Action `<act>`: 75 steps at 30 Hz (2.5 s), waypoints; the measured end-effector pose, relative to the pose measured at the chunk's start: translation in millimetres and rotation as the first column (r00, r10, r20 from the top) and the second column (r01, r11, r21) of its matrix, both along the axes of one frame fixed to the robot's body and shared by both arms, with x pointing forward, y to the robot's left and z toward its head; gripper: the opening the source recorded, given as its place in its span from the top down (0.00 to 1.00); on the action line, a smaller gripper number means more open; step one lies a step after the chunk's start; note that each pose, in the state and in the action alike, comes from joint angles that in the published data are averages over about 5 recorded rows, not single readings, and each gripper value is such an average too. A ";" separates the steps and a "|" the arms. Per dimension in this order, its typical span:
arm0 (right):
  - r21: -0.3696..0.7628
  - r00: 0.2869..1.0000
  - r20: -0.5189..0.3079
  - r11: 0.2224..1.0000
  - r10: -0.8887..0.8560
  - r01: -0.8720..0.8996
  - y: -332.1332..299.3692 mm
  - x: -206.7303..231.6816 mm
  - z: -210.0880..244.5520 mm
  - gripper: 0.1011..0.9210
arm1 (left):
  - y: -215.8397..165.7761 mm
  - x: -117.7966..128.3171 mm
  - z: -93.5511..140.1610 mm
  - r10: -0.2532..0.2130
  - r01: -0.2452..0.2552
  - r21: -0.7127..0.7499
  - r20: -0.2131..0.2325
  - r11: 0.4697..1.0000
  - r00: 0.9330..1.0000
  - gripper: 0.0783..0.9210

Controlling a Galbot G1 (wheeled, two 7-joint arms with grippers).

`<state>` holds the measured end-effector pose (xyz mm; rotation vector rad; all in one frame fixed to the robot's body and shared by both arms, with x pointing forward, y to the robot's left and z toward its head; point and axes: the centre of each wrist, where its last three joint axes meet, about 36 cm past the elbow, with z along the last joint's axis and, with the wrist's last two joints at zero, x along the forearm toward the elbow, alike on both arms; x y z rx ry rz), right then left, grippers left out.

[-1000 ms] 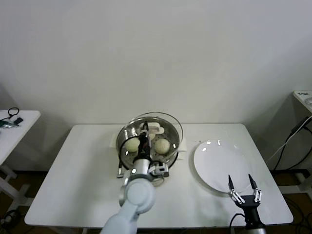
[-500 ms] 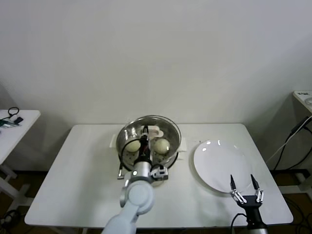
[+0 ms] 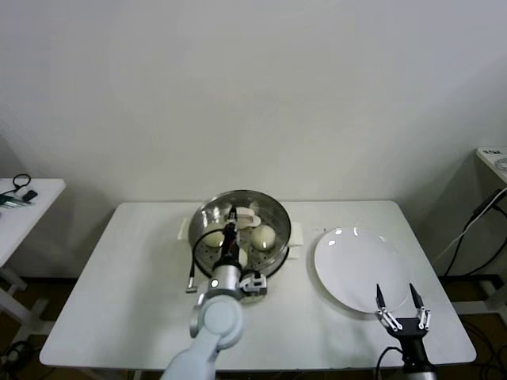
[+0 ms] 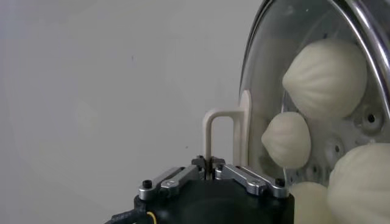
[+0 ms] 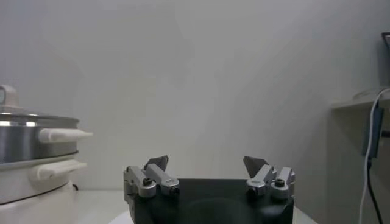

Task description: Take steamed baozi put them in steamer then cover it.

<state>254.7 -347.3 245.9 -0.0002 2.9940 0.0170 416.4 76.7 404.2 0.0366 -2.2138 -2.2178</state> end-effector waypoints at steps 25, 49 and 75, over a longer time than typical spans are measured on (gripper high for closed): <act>0.002 0.999 -0.009 0.999 0.035 -0.035 4.8 3.2 2.1 0.12 | 14.4 -29.1 27.1 -0.075 0.076 -0.154 0.011 0.985 0.997 0.36; 0.051 0.996 -0.078 0.997 -0.049 0.053 15.2 5.3 12.6 0.12 | 192.9 -74.7 26.9 -0.060 0.031 -0.766 -0.010 0.642 0.998 0.12; 0.046 0.987 -0.157 0.999 -0.022 0.029 15.8 12.0 13.6 0.12 | 265.9 -125.4 -105.4 -0.022 -0.076 -0.990 -0.079 0.118 0.997 0.12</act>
